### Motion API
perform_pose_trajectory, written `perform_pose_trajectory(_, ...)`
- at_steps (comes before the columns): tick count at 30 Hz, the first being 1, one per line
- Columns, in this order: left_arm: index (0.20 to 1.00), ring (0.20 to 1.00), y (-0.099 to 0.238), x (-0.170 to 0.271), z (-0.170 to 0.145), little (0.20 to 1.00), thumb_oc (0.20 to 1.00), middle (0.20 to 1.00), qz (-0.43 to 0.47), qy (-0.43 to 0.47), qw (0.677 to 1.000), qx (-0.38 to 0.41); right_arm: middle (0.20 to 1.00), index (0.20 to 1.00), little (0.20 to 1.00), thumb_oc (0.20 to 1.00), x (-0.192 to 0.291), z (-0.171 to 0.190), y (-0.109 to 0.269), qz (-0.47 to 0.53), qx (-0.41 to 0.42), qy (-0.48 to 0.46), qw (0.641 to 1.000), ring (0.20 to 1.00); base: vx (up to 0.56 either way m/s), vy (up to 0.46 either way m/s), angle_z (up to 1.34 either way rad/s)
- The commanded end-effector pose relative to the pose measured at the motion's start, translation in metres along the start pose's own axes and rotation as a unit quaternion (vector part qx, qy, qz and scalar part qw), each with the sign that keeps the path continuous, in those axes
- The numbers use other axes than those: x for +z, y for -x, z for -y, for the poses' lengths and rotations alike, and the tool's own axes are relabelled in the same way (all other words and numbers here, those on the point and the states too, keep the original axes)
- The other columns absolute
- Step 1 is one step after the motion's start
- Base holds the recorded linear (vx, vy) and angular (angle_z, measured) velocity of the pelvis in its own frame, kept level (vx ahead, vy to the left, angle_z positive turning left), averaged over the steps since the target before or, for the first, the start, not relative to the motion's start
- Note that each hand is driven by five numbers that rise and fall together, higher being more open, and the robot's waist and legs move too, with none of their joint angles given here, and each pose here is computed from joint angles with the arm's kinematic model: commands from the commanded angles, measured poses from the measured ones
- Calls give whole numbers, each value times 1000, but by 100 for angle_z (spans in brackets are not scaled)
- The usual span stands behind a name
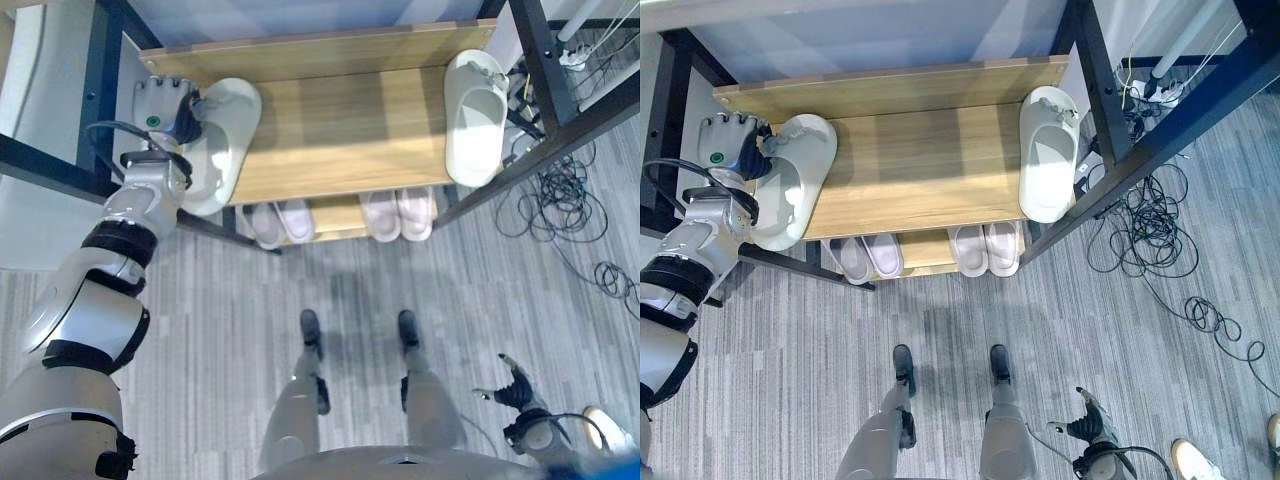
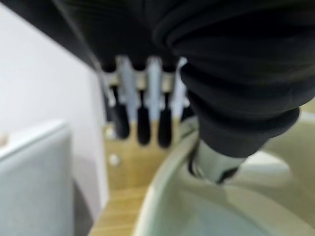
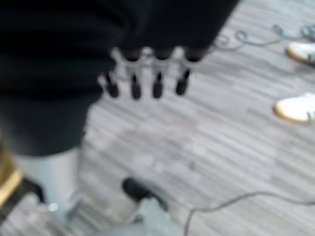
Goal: Arrange the slippers neatly on the shoe rack.
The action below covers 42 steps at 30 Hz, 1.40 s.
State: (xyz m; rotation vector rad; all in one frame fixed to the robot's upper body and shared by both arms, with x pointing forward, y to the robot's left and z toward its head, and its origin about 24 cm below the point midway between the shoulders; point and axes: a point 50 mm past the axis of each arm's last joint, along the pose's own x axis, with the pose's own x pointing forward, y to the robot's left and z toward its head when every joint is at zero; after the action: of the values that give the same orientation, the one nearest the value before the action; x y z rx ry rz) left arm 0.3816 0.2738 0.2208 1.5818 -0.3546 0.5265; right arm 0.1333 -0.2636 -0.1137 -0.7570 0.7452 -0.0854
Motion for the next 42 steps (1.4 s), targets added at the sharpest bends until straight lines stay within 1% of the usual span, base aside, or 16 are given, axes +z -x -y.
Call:
perform_pose_trajectory(1,200,200,-19,-16,-38,200,200,200,-57,12,993,101,1000,1000,1000,1000,11,1,-4,14,-15,-20,1000,1000,-2,-48,1)
perform_pose_trajectory(4,200,200,-18,2,-34,200,200,200,-41,39,992,112,1000,1000,1000,1000,14,0,-5,18,-14,-18,1000,1000,-4,-27,1)
perform_pose_trajectory(5,200,200,-18,2,-34,200,200,200,-41,39,992,112,1000,1000,1000,1000,14,0,-5,18,-14,-18,1000,1000,8,-36,0)
perform_pose_trajectory(6,200,200,-18,13,-35,200,200,200,-28,58,991,114,1000,1000,1000,1000,16,1,-7,17,-17,-20,1000,1000,-3,-37,-1)
perform_pose_trajectory(9,200,200,-20,28,-34,200,200,200,-26,100,987,120,1000,1000,1000,1000,21,4,-10,21,-21,-15,999,1000,-8,-43,-3)
perform_pose_trajectory(11,200,200,-27,44,-42,200,200,200,-19,133,982,134,1000,1000,1000,1000,22,3,-11,20,-21,-10,1000,1000,1,-43,-11)
perform_pose_trajectory(15,200,200,-33,58,-47,200,200,200,-11,150,979,138,1000,1000,1000,1000,21,3,-11,19,-23,-4,1000,1000,12,-34,-6)
perform_pose_trajectory(17,200,200,-38,66,-50,200,200,200,-10,154,978,140,1000,1000,1000,1000,21,6,-12,18,-26,-5,999,1000,17,-35,-6)
perform_pose_trajectory(18,200,200,-43,68,-54,200,200,200,-15,129,981,146,1000,1000,1000,1000,23,6,-13,21,-29,0,999,1000,28,-43,-9)
perform_pose_trajectory(22,200,200,-56,75,-73,200,200,200,-24,105,978,176,1000,1000,1000,1000,25,12,-15,24,-40,0,999,1000,26,-48,-7)
perform_pose_trajectory(24,200,200,-57,75,-75,200,200,200,-24,100,979,178,1000,1000,1000,1000,25,13,-16,26,-43,1,999,1000,23,-40,-13)
perform_pose_trajectory(26,200,200,-62,81,-81,200,200,200,-26,114,978,175,1000,1000,1000,1000,30,15,-19,32,-46,2,998,1000,40,-57,-12)
perform_pose_trajectory(33,200,200,-62,94,-76,200,200,200,-26,159,974,157,1000,1000,1000,1000,35,17,-20,36,-54,-6,998,1000,25,-43,-11)
perform_pose_trajectory(36,200,200,-55,105,-70,200,200,200,-18,189,970,152,1000,1000,1000,1000,37,17,-20,37,-57,-12,998,1000,26,-46,-4)
perform_pose_trajectory(42,200,200,-47,120,-55,200,200,200,-15,213,968,129,1000,1000,1000,1000,37,18,-20,36,-60,-8,998,1000,6,-30,-1)
